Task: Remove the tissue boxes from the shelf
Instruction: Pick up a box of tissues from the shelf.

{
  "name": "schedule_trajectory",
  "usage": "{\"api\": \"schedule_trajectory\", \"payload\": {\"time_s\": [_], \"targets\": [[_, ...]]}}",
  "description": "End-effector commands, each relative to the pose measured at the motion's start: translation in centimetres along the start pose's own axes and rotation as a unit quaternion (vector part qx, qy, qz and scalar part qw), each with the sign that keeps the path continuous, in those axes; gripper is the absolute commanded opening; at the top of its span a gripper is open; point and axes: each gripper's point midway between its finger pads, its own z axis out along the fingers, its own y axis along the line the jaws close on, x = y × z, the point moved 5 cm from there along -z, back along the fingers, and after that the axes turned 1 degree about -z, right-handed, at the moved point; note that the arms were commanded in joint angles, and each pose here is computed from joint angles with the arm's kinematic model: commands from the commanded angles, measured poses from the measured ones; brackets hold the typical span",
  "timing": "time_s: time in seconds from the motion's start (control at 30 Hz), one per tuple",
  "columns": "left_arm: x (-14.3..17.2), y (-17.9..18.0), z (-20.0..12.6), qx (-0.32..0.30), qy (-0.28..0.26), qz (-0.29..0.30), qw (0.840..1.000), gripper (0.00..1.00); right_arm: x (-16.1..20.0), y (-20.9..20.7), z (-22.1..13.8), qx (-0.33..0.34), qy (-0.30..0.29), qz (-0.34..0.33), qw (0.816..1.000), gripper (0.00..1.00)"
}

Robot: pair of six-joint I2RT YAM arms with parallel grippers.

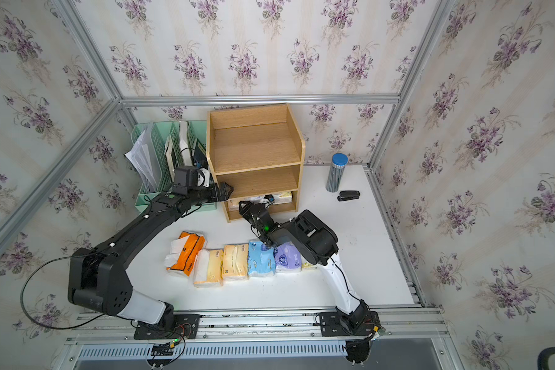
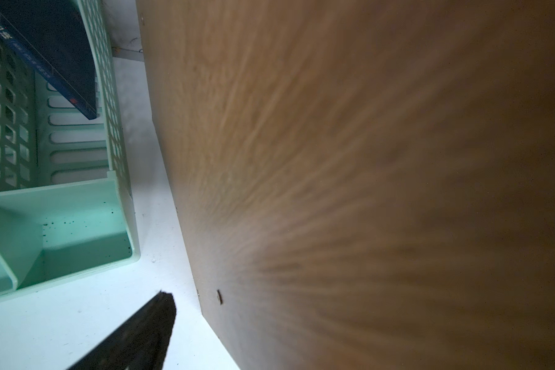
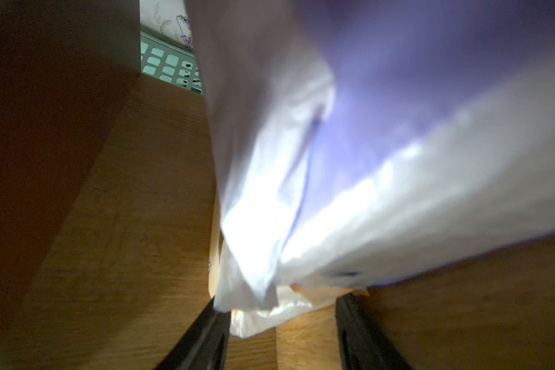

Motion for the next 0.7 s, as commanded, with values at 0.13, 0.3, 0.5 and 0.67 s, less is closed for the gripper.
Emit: {"api": "schedule_trajectory", "payload": {"time_s": [0.13, 0.3, 0.5, 0.67], "targets": [[0.0, -0.9, -0.8, 0.025, 0.002, 0.028, 0.999, 0.99, 0.2, 0.2, 0.2, 0.007, 0.0, -0.009, 1.0, 0.29], [0.1, -0.9, -1.2, 0.024, 0.001, 0.029, 0.999, 0.99, -0.1, 0.9, -0.4, 0.012, 0.002, -0.029, 1.0, 0.04], [0.1, -1.1, -1.6, 0.026, -0.002, 0.024, 0.999, 0.99, 0.3, 0.9, -2.2, 0.021, 0.019, -0.034, 0.999, 0.0], [-0.1, -1.2, -1.9, 0.026, -0.002, 0.019, 0.999, 0.99, 1.8, 0.5, -3.9, 0.041, 0.053, -0.043, 0.997, 0.0]]}}
